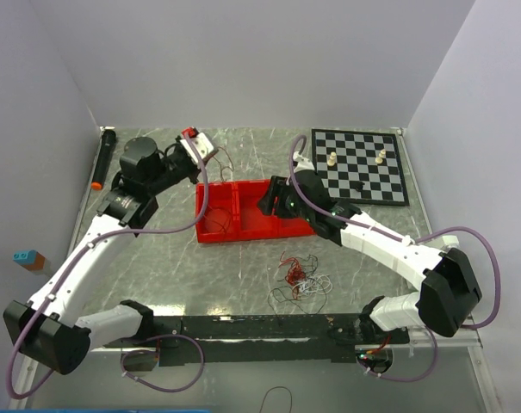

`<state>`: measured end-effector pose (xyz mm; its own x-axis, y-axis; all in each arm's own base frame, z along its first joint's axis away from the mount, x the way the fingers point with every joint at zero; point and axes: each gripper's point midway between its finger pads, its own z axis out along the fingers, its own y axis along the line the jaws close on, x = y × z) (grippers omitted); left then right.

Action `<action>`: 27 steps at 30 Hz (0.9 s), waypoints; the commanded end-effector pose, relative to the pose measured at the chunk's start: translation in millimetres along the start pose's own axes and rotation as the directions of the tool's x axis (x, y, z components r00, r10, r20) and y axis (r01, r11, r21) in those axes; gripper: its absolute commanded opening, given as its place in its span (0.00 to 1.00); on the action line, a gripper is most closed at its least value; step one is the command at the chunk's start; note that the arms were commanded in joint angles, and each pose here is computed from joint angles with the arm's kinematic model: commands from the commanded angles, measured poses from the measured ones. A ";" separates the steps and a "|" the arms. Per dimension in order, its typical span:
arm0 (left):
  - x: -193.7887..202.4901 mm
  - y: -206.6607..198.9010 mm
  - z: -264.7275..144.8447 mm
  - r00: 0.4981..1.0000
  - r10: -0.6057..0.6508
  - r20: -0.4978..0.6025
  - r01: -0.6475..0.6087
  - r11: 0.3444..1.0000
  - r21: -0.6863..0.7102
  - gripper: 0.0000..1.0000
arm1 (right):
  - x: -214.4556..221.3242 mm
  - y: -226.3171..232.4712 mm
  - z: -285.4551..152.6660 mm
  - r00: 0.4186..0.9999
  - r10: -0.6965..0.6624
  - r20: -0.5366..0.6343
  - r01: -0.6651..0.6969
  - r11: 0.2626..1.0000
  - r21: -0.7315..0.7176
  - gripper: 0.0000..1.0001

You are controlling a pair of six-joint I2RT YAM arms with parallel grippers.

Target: Untangle the cables

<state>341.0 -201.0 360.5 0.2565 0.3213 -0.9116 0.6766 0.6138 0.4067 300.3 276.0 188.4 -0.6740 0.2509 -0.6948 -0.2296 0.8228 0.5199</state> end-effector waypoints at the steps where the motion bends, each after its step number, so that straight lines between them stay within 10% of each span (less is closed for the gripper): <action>1: -6.4 -9.2 2.5 0.999 -0.043 0.003 0.043 0.999 0.020 0.01 | -14.5 3.8 -9.9 0.998 0.026 0.061 -0.025 1.000 -0.019 0.64; 12: 76.4 25.5 30.2 0.966 -0.148 -0.214 0.105 0.974 -0.200 0.01 | -13.2 -4.4 -8.8 0.997 0.032 0.068 -0.032 0.999 -0.003 0.64; 27: 158.4 77.3 31.6 0.906 0.112 -0.407 -0.249 0.920 -0.302 0.01 | -13.2 -6.9 -7.9 0.996 0.040 0.077 -0.040 0.999 -0.007 0.64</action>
<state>439.9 -129.1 207.4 -0.0799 0.6404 -0.7638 0.4452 0.7086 0.5475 300.5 265.1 181.0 -0.6656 0.2781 -0.6926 -0.1976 0.8292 0.5229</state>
